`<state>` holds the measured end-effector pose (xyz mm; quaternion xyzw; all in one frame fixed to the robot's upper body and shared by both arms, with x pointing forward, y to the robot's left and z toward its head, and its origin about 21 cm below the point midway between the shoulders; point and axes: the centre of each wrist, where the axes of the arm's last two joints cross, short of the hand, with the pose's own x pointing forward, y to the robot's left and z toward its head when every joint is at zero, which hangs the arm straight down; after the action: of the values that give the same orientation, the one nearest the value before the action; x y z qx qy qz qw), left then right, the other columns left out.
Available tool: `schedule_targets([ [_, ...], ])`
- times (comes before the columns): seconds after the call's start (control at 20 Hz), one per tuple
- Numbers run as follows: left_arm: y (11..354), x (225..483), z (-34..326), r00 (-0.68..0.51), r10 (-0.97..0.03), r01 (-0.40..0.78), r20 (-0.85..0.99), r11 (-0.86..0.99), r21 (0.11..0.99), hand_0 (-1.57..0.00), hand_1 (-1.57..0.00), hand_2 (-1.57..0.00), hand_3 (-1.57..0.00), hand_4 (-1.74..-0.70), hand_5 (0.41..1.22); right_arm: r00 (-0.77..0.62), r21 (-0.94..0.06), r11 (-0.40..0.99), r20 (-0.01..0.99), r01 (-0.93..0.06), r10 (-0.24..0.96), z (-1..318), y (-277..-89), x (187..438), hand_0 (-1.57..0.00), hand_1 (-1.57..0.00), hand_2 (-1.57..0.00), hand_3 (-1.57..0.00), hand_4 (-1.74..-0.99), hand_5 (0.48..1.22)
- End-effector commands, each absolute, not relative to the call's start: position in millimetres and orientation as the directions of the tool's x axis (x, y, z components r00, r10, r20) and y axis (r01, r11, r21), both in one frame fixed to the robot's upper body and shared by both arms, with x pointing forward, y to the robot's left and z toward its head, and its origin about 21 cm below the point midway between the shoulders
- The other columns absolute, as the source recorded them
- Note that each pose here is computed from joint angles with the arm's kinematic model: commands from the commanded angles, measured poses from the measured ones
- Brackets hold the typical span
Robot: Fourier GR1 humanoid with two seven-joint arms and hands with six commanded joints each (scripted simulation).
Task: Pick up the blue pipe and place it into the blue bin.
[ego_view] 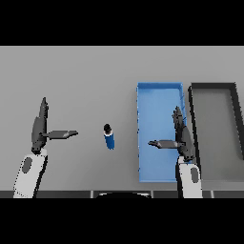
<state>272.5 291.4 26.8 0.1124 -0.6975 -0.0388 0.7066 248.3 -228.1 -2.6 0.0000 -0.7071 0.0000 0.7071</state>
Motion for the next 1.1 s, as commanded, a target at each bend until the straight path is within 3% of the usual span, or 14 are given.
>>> schedule_targets([
  [0.0, 291.5, 273.0, 27.0, 0.02, -0.211, -0.103, 0.977, 0.972, 0.212, 0.0, 0.0, 0.0, 0.0, -1.07, 0.591, 0.001, 0.0, 1.0, 1.0, 0.001, 0.0, -2.4, -228.0, 248.8, 0.0, 0.0, 0.0, 0.0, -1.225, 0.617],
  [0.25, 291.7, 276.3, 28.9, 0.017, -0.213, -0.106, 0.977, 0.971, 0.214, 0.0, 0.0, 0.0, 0.0, -1.07, 0.591, 0.001, 0.0, 1.0, 1.0, -0.003, 0.0, -0.7, -228.0, 253.0, 0.0, 0.0, 0.0, 0.0, -1.225, 0.617],
  [0.3, 304.2, 273.1, 35.5, -0.025, -0.28, 0.056, 0.96, 0.958, 0.281, 0.0, 0.0, 0.0, 0.0, -1.07, 0.591, -0.055, -0.089, 0.994, 0.995, -0.057, 0.086, 1.8, -231.6, 246.6, 0.0, 0.0, 0.0, 0.0, -1.225, 0.617],
  [0.4, 322.4, 273.6, 42.7, -0.04, -0.336, 0.214, 0.941, 0.917, 0.337, 0.0, 0.0, 0.0, 0.0, -1.07, 0.589, -0.105, -0.186, 0.977, 0.979, -0.105, 0.176, 7.7, -233.8, 237.2, 0.0, 0.0, 0.0, 0.0, -1.225, 0.618],
  [0.75, 322.5, 274.1, 45.7, -0.064, -0.335, 0.35, 0.94, 0.874, 0.336, 0.0, 0.0, 0.0, 0.0, -1.09, 0.605, -0.087, -0.277, 0.954, 0.959, -0.115, 0.268, 14.3, -231.5, 232.1, 0.0, 0.0, 0.0, 0.0, -1.185, 0.597],
  [1.05, 296.0, 250.2, 45.0, -0.076, -0.304, 0.561, 0.95, 0.774, 0.293, 0.0, 0.0, 0.0, 0.0, -1.12, 0.514, -0.107, -0.284, 0.949, 0.957, -0.134, 0.271, 12.9, -233.6, 232.0, 0.0, 0.0, 0.0, 0.0, -1.205, 0.611],
])
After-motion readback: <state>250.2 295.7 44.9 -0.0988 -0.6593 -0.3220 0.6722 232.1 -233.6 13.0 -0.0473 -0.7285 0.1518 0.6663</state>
